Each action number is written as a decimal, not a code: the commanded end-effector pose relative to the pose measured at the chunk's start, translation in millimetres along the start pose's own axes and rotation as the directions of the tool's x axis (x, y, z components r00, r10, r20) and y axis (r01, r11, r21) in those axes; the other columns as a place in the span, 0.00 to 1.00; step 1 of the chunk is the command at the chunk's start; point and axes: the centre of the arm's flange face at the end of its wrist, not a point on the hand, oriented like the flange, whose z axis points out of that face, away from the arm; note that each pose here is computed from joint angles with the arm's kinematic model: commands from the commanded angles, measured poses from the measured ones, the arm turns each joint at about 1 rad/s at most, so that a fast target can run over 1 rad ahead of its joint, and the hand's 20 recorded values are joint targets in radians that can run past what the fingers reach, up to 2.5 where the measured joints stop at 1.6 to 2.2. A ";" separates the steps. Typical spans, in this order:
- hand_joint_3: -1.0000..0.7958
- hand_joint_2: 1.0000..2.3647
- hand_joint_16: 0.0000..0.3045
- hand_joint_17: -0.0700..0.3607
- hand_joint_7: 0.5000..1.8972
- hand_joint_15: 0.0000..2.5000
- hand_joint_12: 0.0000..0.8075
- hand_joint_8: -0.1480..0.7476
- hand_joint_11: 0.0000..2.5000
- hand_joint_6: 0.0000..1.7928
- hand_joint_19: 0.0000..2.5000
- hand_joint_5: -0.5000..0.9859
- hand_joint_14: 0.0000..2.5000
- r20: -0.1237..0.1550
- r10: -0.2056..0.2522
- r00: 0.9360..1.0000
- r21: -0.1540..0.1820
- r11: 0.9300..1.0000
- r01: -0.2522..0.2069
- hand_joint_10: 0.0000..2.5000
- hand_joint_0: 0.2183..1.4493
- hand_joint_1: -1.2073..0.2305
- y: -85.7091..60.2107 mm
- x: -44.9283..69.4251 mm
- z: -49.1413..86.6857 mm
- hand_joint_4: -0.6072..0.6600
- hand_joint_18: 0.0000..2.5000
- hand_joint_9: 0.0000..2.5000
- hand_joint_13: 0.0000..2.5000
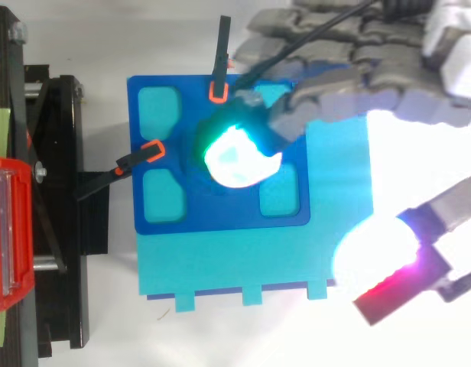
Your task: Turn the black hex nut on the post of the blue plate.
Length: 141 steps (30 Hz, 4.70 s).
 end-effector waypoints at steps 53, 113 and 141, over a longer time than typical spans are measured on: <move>0.28 0.00 0.19 0.47 0.13 0.00 0.41 0.36 0.00 0.28 0.01 0.18 0.00 -0.142 -0.360 0.922 0.021 0.930 0.366 0.00 0.21 0.59 -16.2 70.9 66.3 0.57 0.00 0.04 0.01; 0.28 0.00 0.19 0.47 0.13 0.00 0.41 0.37 0.00 0.28 0.02 0.18 0.00 -0.170 -0.336 0.927 -0.010 0.941 0.339 0.00 0.21 0.59 -55.8 -31.8 62.0 0.58 0.00 0.05 0.03; 0.28 0.00 0.19 0.47 0.13 0.00 0.41 0.37 0.00 0.28 0.02 0.18 0.00 -0.161 -0.348 0.924 -0.100 0.937 0.335 0.00 0.21 0.60 -4.1 30.8 83.2 0.58 0.00 0.05 0.03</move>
